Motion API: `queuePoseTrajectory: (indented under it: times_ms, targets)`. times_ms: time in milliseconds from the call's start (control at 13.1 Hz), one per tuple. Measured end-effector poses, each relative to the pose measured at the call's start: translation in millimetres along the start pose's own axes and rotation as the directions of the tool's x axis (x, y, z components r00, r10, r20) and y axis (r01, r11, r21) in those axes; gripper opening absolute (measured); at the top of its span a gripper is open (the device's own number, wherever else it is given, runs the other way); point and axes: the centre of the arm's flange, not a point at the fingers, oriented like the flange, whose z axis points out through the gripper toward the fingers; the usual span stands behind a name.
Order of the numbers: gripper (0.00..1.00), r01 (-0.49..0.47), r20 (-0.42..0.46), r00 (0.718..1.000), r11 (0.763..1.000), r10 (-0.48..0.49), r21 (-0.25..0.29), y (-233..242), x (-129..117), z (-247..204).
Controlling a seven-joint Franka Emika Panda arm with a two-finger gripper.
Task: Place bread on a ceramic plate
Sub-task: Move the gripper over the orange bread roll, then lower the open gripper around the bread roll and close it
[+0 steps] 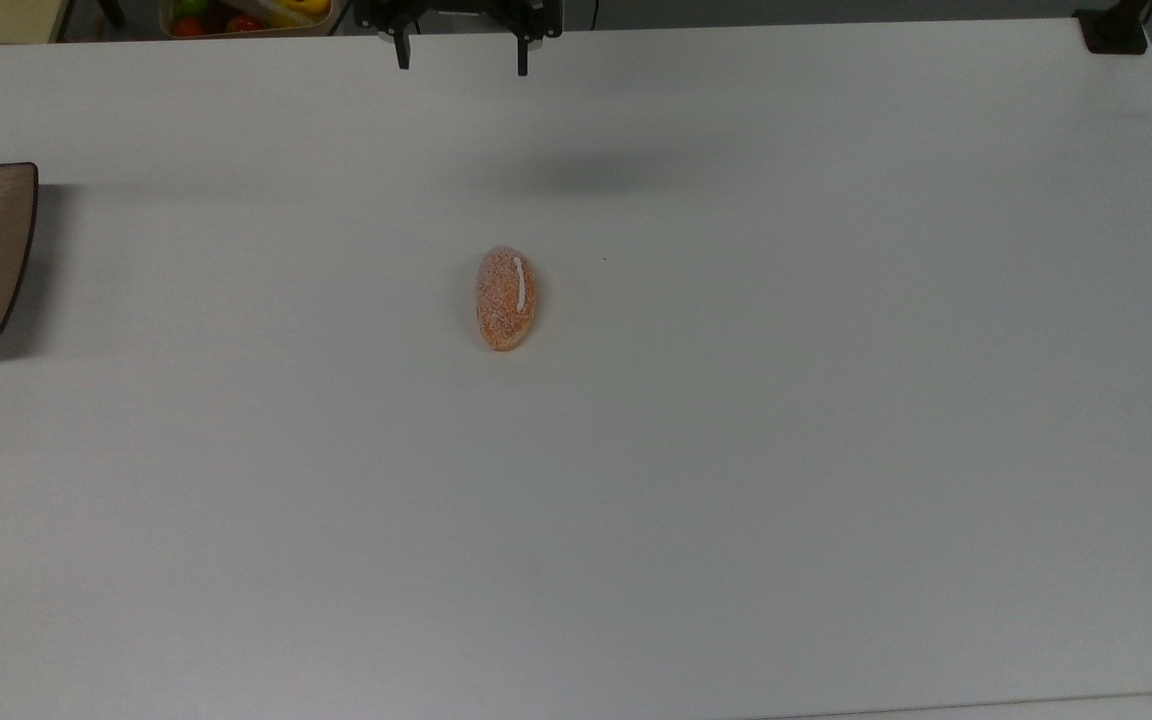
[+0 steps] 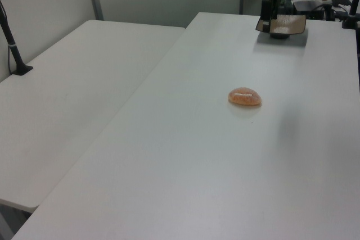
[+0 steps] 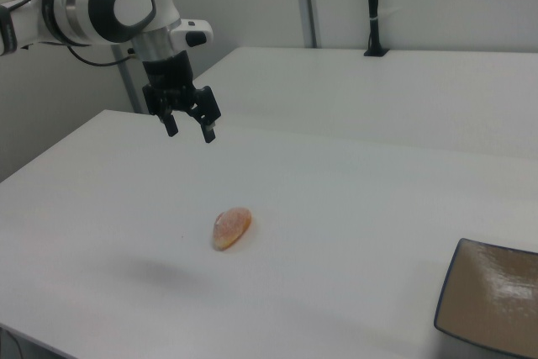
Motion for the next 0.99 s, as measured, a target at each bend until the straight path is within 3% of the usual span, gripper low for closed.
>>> queuePoseTrajectory:
  times_ms: [306,993]
  targets:
    - [1.0,-0.033,-0.077,0.997,0.999,0.033,0.0,18,17,14]
    - [1.0,-0.007,0.008,1.0,1.0,0.007,-0.029,6,57,138]
